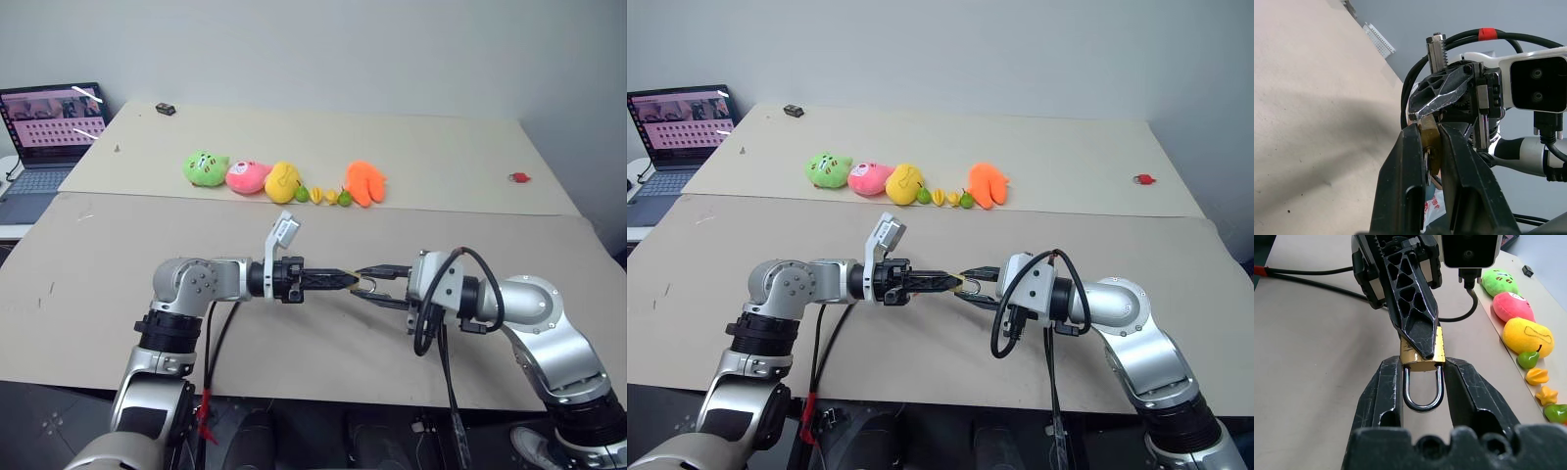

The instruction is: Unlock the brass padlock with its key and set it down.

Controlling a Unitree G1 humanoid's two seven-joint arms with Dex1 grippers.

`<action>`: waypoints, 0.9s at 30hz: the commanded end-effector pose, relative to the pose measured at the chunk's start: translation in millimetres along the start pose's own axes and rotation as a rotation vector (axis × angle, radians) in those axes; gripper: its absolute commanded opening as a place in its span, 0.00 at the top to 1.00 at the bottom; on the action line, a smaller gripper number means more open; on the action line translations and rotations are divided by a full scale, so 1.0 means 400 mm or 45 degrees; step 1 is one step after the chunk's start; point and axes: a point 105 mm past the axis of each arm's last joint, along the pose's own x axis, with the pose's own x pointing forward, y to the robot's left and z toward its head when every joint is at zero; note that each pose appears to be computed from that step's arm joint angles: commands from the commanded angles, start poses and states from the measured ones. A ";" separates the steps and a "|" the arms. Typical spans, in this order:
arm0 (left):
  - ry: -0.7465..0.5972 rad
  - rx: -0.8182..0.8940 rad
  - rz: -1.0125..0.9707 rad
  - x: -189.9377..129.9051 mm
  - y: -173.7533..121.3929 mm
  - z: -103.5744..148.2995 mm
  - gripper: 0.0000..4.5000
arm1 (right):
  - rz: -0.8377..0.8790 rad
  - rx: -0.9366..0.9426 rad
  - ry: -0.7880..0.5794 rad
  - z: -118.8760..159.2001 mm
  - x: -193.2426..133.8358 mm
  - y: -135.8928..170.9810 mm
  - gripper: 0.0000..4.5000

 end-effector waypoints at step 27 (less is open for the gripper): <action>-0.114 0.078 -0.054 -0.065 -0.037 0.096 1.00 | -0.240 0.128 -0.011 0.033 -0.153 -0.159 0.65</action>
